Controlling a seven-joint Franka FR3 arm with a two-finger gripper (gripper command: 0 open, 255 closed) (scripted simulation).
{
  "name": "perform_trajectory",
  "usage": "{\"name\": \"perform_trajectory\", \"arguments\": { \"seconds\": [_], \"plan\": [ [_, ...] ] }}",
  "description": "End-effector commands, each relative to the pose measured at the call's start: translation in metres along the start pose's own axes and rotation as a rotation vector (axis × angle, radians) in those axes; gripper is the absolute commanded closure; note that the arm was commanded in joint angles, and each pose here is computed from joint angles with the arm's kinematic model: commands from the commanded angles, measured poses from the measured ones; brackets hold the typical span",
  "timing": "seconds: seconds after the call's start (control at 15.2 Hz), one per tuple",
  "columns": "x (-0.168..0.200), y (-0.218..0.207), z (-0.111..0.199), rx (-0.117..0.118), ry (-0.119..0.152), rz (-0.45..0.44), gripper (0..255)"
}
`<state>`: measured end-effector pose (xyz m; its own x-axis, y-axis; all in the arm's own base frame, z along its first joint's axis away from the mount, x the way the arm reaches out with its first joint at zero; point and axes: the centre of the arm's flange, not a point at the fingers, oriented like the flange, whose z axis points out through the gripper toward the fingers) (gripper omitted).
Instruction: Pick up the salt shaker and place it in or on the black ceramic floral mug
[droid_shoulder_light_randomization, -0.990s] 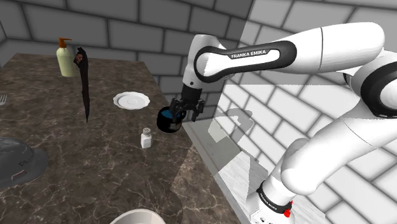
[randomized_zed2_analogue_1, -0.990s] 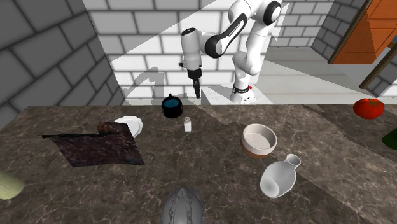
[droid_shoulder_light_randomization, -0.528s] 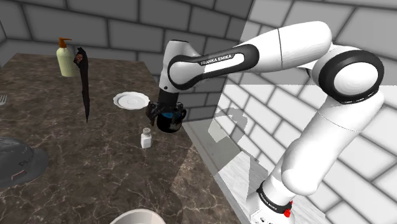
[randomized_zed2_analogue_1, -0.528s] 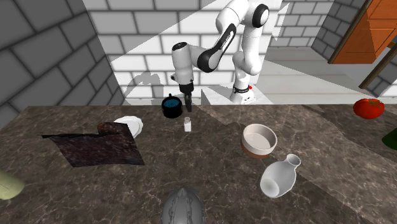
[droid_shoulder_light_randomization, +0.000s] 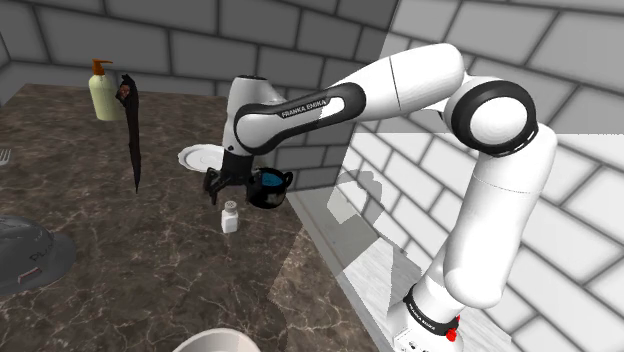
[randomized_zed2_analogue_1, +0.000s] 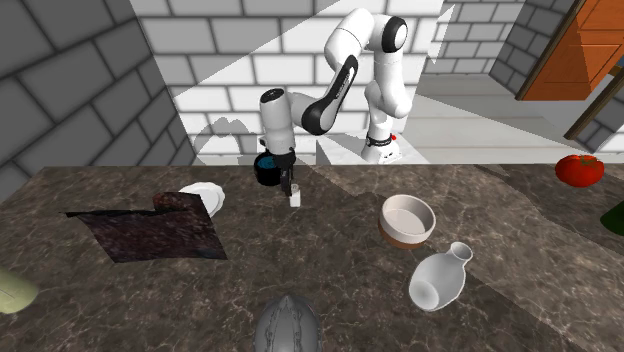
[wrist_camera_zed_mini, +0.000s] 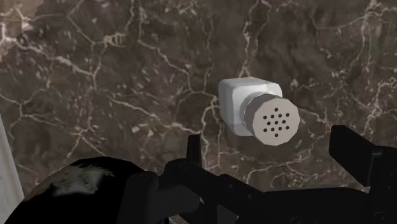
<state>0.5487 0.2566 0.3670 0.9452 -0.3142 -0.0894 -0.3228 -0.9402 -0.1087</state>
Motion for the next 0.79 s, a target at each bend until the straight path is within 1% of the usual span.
{"name": "perform_trajectory", "arguments": {
  "seconds": [0.0, 0.26, 0.73],
  "plan": [
    [0.000, -0.001, 0.011, 0.000, 0.001, 0.001, 0],
    [0.000, -0.001, 0.030, 0.000, 0.001, 0.001, 0],
    [0.000, -0.001, 0.030, 0.000, 0.001, 0.001, 0]
  ]
}}
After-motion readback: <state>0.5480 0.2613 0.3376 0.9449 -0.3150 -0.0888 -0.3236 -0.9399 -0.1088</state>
